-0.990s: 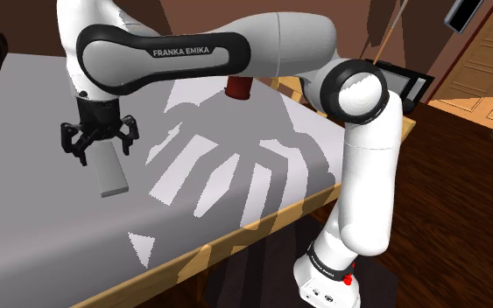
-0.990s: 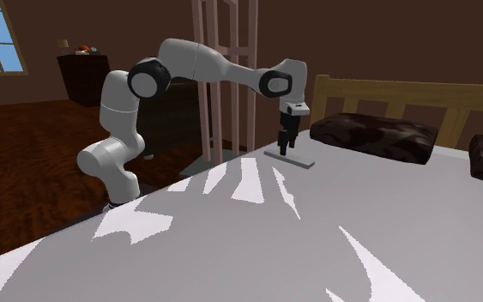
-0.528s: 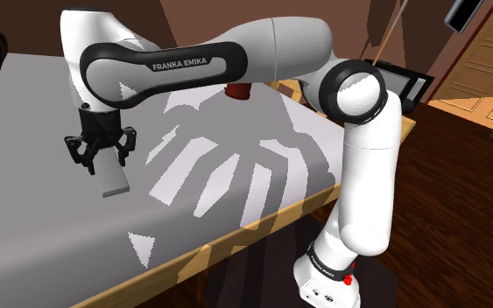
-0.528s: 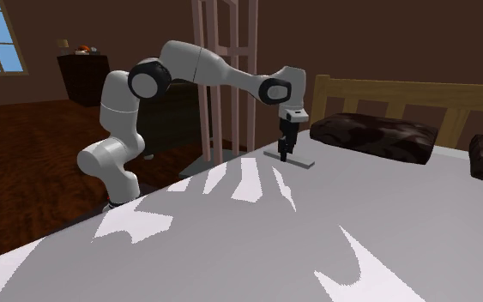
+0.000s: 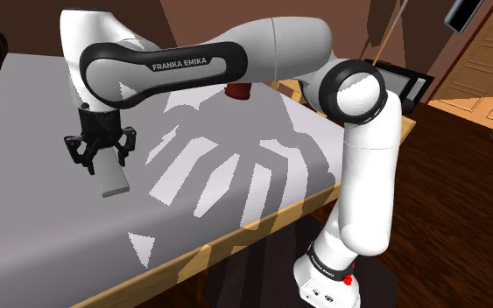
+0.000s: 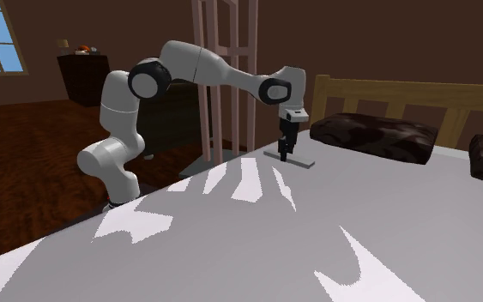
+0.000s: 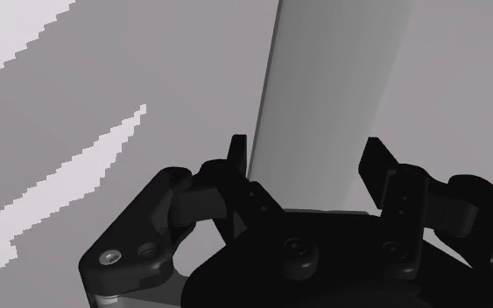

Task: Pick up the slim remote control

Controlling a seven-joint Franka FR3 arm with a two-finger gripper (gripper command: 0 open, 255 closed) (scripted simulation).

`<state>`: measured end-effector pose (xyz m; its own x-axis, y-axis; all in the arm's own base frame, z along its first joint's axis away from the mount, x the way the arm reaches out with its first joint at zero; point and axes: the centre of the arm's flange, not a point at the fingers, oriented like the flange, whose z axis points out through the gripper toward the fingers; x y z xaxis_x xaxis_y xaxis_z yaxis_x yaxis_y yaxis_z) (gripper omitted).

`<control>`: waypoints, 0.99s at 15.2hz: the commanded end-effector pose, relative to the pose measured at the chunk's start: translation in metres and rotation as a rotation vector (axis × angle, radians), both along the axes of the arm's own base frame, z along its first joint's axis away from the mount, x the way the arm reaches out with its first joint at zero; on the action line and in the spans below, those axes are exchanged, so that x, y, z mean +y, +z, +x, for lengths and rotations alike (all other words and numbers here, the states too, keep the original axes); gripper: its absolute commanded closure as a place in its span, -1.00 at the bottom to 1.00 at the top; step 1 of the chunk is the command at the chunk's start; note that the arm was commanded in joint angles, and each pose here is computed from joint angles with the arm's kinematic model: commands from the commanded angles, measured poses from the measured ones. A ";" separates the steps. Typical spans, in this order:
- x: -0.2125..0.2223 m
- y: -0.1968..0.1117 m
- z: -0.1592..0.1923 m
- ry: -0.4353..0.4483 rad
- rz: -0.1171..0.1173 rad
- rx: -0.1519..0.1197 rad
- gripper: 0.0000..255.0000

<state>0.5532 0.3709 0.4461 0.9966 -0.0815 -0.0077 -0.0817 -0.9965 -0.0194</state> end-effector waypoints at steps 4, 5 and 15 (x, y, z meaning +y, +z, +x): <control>-0.001 0.020 0.001 0.000 -0.001 0.001 1.00; -0.001 0.026 0.001 0.000 -0.001 0.001 1.00; -0.001 0.078 0.001 0.000 -0.001 0.001 1.00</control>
<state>0.5528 0.3702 0.5185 0.9966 -0.0813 -0.0088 -0.0815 -0.9965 -0.0183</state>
